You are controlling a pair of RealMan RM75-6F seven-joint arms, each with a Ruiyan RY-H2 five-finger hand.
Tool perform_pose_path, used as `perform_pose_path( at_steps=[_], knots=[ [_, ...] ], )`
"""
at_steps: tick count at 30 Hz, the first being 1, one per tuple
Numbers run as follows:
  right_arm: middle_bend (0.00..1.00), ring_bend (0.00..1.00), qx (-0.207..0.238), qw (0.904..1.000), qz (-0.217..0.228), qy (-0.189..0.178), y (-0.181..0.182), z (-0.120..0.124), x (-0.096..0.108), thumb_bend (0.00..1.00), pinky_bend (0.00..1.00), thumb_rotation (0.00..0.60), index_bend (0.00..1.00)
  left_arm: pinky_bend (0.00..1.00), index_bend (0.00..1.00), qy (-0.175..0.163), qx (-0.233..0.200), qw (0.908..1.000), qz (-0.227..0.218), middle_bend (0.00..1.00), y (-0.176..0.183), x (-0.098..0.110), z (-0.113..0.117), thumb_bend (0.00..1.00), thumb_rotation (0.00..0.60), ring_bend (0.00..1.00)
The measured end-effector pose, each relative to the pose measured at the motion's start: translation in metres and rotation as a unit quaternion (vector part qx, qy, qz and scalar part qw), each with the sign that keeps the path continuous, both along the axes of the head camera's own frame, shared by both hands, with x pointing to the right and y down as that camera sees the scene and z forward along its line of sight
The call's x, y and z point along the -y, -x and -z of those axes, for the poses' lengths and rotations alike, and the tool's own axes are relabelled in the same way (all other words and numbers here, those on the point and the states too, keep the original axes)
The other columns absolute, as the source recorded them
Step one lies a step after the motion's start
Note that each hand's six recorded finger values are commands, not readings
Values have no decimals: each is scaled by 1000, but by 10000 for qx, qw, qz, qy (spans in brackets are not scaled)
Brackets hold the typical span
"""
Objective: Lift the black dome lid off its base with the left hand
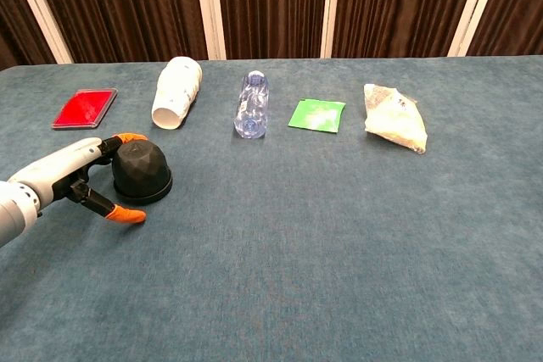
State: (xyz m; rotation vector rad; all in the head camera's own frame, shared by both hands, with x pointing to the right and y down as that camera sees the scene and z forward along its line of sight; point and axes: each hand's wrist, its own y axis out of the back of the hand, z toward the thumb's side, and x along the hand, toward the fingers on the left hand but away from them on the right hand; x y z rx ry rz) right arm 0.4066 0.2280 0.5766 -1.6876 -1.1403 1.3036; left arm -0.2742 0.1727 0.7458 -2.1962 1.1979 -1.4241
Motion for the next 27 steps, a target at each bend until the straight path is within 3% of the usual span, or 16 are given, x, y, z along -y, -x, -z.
perform_pose_path(
  at_steps=[6,18,27],
  knots=[
    [24,68,-12,10000,4,16,0,-2,0,288,11,600,68,0,92,-2,62,10000,-45,167,-3,0,-2,358,600,0],
    [24,68,-37,10000,27,67,1,-5,1,289,11,600,68,0,93,-42,129,9999,67,186,3,1,-3,368,600,0],
    [24,68,-13,10000,23,65,2,-4,0,289,11,600,68,0,96,-62,51,9998,154,232,3,1,-3,455,600,0]
  ],
)
